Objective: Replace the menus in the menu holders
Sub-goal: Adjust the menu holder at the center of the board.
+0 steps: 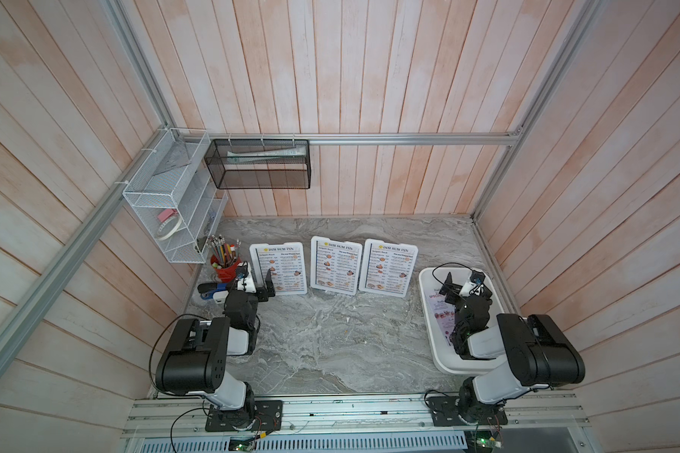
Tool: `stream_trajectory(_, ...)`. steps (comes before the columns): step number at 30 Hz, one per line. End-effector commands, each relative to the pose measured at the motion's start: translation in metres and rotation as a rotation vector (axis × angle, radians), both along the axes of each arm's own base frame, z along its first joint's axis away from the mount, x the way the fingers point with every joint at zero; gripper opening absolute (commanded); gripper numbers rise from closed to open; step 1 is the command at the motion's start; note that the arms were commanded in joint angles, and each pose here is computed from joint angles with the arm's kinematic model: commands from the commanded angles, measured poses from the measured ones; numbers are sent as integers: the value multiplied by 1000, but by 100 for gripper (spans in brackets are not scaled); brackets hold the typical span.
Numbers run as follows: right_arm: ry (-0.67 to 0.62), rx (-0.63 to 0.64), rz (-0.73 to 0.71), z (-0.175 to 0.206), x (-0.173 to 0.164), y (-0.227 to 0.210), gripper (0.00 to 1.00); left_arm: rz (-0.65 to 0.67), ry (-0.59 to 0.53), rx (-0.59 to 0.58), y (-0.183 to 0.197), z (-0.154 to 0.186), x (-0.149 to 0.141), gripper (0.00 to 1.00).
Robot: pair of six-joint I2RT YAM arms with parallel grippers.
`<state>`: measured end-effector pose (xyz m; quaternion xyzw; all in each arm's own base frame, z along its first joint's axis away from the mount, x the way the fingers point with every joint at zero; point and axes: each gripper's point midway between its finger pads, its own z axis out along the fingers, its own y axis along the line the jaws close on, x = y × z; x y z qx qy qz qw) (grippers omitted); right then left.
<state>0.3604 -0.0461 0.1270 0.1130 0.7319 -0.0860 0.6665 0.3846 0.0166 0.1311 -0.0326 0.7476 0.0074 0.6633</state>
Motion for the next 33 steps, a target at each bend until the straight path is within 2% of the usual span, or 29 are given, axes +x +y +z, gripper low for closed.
stream_trajectory(1,-16,3,8,11,2,3,94,62,-27,-24,11,19,-3,100)
stream_trajectory(3,-74,-6,-1,22,-3,2,94,123,-6,-23,21,28,-1,100)
stream_trajectory(4,-55,-11,-34,23,-3,-2,95,167,-7,-55,28,35,-2,100)
stream_trajectory(6,-6,-10,-39,31,6,-2,94,182,-9,-41,31,46,-3,100)
stream_trajectory(9,-6,14,-56,56,7,-5,93,234,64,-32,33,53,-2,100)
stream_trajectory(14,5,89,100,85,10,29,91,345,178,-108,50,56,-10,100)
stream_trajectory(18,33,26,287,107,20,104,91,363,245,-243,55,47,-11,100)
stream_trajectory(22,47,-24,516,123,18,200,91,316,307,-305,44,35,-9,100)
stream_trajectory(28,62,-15,846,132,0,335,91,303,331,-301,43,24,1,100)
stream_trajectory(33,90,30,1036,127,-11,413,91,271,320,-312,45,26,20,100)
